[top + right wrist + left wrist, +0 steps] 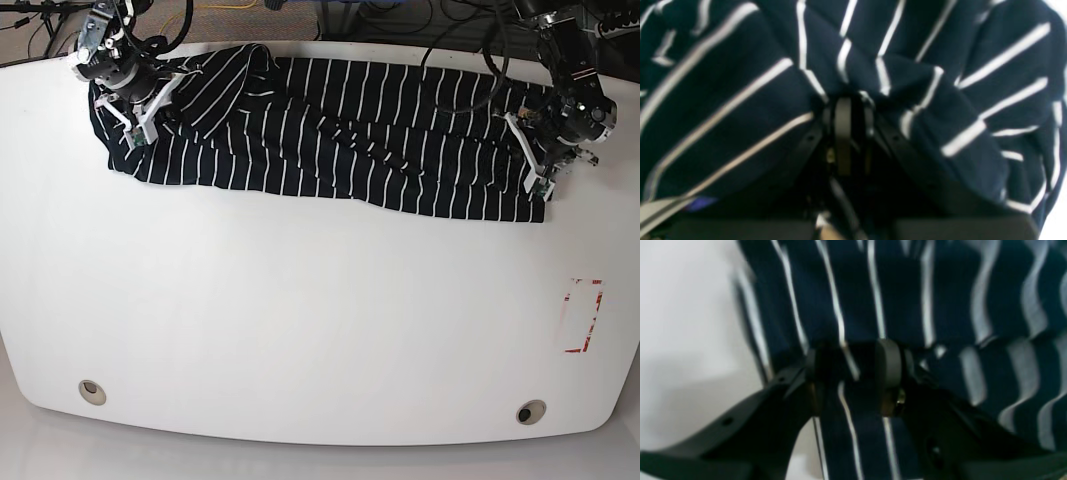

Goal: Fold the T-shirt properly
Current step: 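Grasp the ends of the folded shirt with both grippers, then pull the folded shirt ends apart with both grippers to straighten it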

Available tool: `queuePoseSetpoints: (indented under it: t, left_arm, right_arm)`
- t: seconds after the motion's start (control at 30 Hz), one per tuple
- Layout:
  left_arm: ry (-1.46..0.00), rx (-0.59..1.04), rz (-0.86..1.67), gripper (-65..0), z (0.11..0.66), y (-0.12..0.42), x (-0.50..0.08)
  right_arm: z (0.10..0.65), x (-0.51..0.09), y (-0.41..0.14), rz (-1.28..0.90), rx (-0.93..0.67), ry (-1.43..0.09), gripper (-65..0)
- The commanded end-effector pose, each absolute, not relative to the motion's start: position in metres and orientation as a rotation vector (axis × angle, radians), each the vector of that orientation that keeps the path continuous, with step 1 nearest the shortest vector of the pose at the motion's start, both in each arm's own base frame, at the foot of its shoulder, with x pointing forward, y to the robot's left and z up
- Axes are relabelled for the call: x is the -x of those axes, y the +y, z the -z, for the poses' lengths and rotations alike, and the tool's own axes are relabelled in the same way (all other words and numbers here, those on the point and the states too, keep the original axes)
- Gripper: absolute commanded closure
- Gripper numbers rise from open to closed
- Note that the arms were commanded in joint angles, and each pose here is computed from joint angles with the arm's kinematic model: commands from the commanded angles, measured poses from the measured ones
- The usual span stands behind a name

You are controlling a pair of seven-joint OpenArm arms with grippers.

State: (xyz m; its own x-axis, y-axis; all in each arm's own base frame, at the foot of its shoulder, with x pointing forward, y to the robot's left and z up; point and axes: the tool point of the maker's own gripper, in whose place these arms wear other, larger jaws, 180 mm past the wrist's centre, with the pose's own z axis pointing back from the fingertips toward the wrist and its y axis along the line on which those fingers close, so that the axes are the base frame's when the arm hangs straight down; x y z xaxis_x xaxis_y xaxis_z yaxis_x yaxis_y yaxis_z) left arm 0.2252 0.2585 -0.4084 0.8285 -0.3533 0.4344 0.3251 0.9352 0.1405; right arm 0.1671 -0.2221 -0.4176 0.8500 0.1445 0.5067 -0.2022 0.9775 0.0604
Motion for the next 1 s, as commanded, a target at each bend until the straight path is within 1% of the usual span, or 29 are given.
queuePoseSetpoints:
  t: [0.0,0.1,0.43,0.63,0.87,0.93,0.97]
  left_arm:
    - [-0.472,-0.079,0.353,-19.4,0.41,0.275,-0.23]
    - [-0.443,-0.071,0.341,-19.4,0.42,0.284,-0.226]
    - [-0.482,-0.071,0.334,-19.7,0.414,0.287,-0.253]
    - [-0.463,-0.084,0.385,-19.7,0.409,0.286,-0.26]
    - [-0.537,-0.113,0.412,-19.9,0.367,0.279,-0.281]
    - [-0.546,-0.143,0.401,-21.5,0.354,0.285,-0.284]
    - [-0.548,-0.158,0.393,-23.7,0.348,0.289,-0.285]
  right_arm:
    - [0.42,-0.176,-0.234,-0.173,-0.093,-0.537,-4.1]
    - [0.429,-0.183,-0.239,-0.157,-0.1,-0.53,-4.1]
    - [0.431,-0.211,-0.252,-0.142,-0.101,-0.555,-4.1]
    - [0.429,-0.218,-0.257,-0.147,-0.095,-0.562,-4.1]
    - [0.419,-0.222,-0.257,-0.166,-0.077,-0.588,-4.1]
    - [0.419,-0.223,-0.257,-0.166,-0.077,-0.59,-4.1]
    - [0.419,-0.223,-0.257,-0.166,-0.077,-0.59,-4.1]
